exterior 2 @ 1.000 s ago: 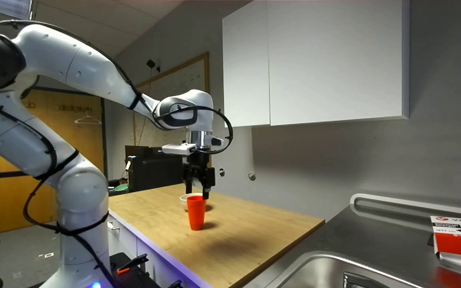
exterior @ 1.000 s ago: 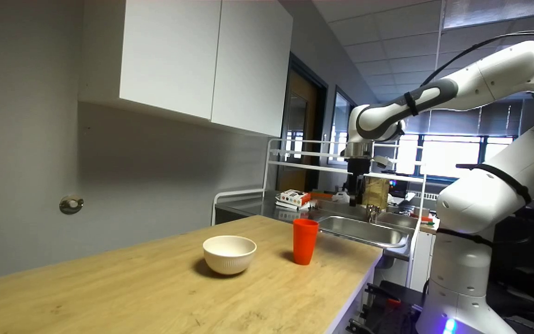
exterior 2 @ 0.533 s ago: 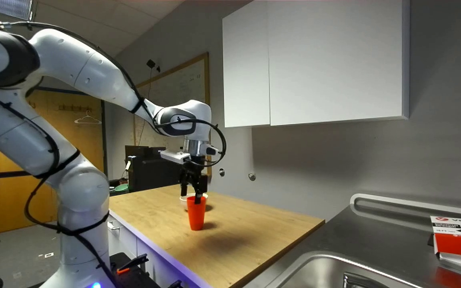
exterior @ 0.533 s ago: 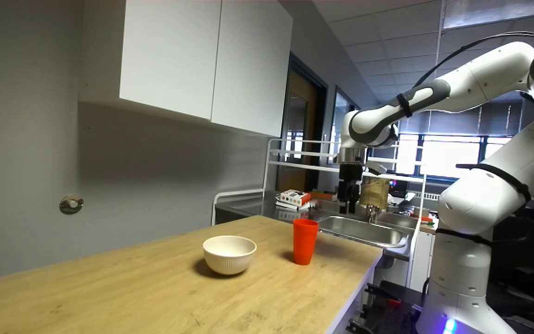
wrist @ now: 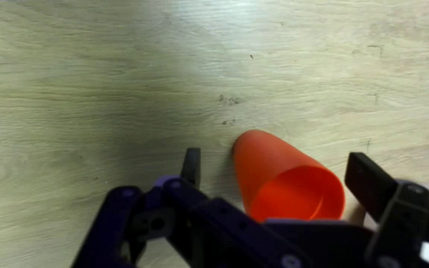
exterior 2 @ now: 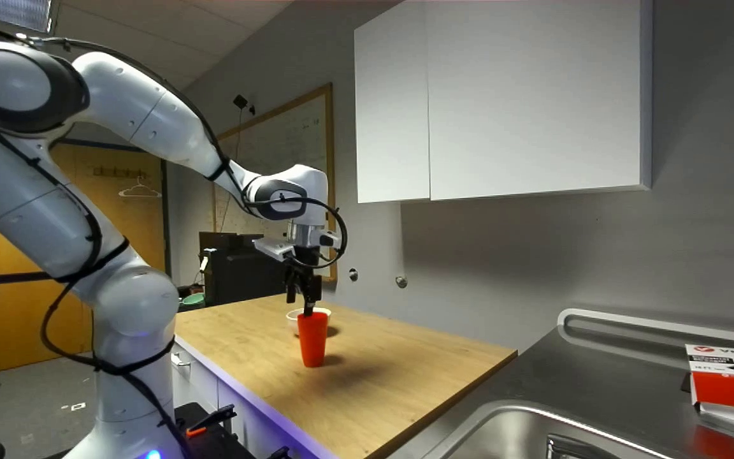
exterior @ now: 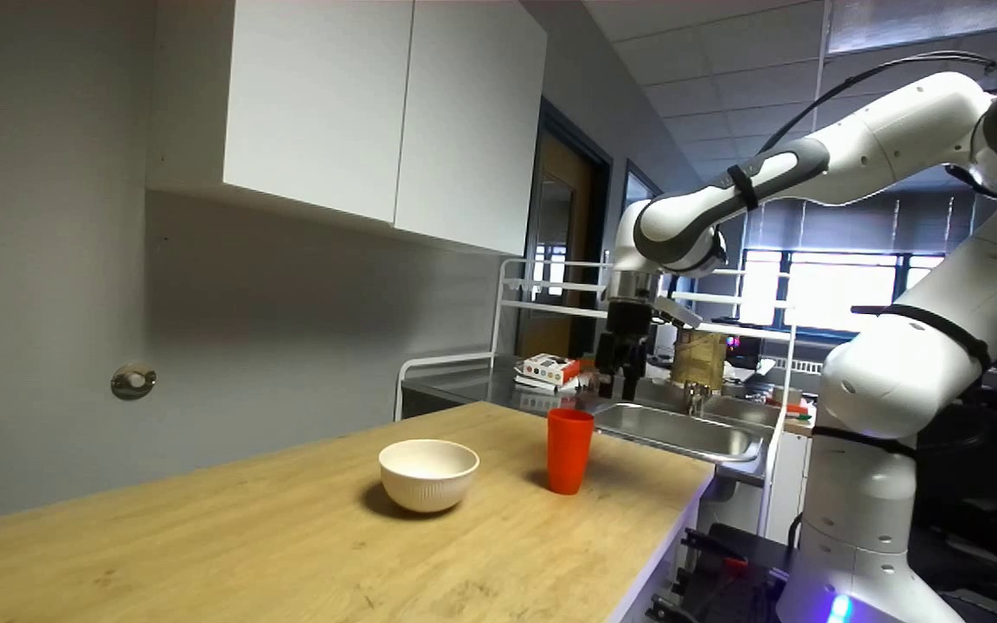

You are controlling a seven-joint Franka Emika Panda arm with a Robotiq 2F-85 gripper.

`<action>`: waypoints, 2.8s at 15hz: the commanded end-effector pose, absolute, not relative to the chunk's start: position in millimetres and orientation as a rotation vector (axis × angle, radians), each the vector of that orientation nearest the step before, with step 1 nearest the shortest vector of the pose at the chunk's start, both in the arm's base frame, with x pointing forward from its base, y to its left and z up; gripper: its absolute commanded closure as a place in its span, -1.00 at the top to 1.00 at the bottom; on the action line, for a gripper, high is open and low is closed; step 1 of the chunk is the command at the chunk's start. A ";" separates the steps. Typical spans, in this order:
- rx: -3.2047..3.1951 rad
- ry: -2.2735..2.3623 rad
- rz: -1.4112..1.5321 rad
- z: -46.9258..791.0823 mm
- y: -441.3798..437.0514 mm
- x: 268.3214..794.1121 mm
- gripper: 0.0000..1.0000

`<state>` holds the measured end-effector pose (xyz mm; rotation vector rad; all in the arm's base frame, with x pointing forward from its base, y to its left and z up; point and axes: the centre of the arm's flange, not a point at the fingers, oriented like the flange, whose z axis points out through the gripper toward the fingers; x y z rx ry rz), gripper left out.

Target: Pour the contents of the orange cup into the bowl

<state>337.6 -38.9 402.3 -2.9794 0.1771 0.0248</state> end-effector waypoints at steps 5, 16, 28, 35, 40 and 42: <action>-2.994 0.304 0.021 390.6 -25.4 384.7 1.00; -2.966 0.419 0.151 347.5 -65.4 414.6 1.00; -2.973 0.468 0.211 329.5 -74.4 415.7 -0.64; -3.067 0.451 0.143 349.1 -43.0 411.3 -0.97; -3.210 0.614 0.046 376.0 -8.2 418.4 -0.97; -3.249 0.625 0.036 385.2 8.4 422.3 -0.97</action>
